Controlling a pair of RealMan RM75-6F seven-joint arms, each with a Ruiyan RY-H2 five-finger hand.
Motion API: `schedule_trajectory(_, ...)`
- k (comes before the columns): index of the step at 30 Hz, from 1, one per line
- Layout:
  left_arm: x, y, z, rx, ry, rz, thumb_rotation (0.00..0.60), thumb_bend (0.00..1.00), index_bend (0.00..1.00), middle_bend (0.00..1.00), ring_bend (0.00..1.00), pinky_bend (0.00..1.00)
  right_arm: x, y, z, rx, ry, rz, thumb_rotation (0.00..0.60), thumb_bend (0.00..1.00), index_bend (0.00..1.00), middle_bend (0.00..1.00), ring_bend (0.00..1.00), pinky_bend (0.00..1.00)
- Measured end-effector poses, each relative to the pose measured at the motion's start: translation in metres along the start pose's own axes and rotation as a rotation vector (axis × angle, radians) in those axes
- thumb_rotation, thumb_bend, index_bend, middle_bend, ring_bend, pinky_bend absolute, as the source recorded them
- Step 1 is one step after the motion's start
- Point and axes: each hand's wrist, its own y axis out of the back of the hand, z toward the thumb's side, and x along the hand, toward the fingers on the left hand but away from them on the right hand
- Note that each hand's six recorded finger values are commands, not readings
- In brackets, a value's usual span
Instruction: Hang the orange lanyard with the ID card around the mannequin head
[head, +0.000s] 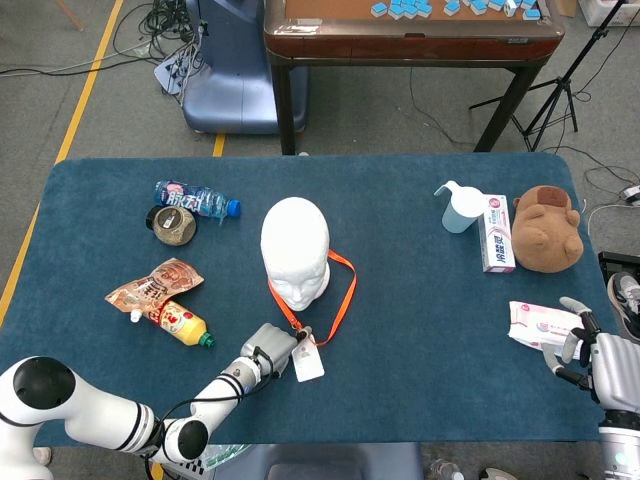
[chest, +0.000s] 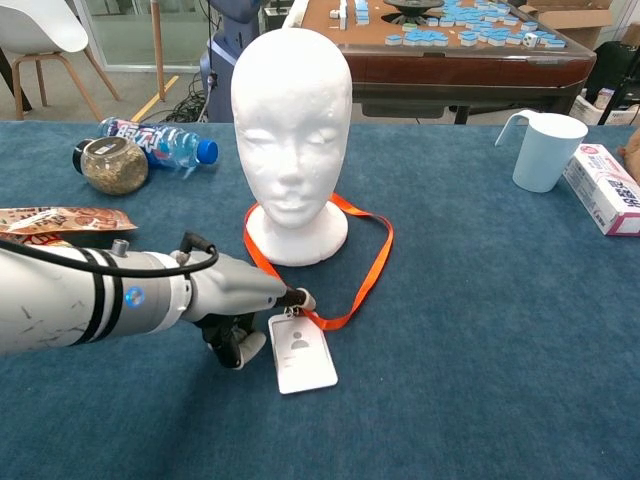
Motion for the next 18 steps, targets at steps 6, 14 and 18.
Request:
schedule_trajectory(6,-0.011,-0.004,0.016,0.028,-0.059,-0.015,0.6,0.63,0.05,0.89,0.91,0.98,0.001,0.001,-0.001,-0.003,-0.003,-0.006,0.6,0.33,0.22,0.72,0.73,0.86)
schedule_trajectory(14,-0.029,0.01,0.02,0.018,-0.095,0.042,0.6,0.63,0.05,0.89,0.91,0.98,0.001,0.001,-0.001,-0.006,-0.003,-0.005,0.6,0.33,0.22,0.72,0.73,0.86)
schedule_trajectory(18,-0.036,0.013,0.004,0.005,-0.059,0.063,0.6,0.63,0.05,0.89,0.91,0.98,0.0,0.0,0.001,-0.008,0.003,-0.001,0.6,0.33,0.22,0.72,0.73,0.86)
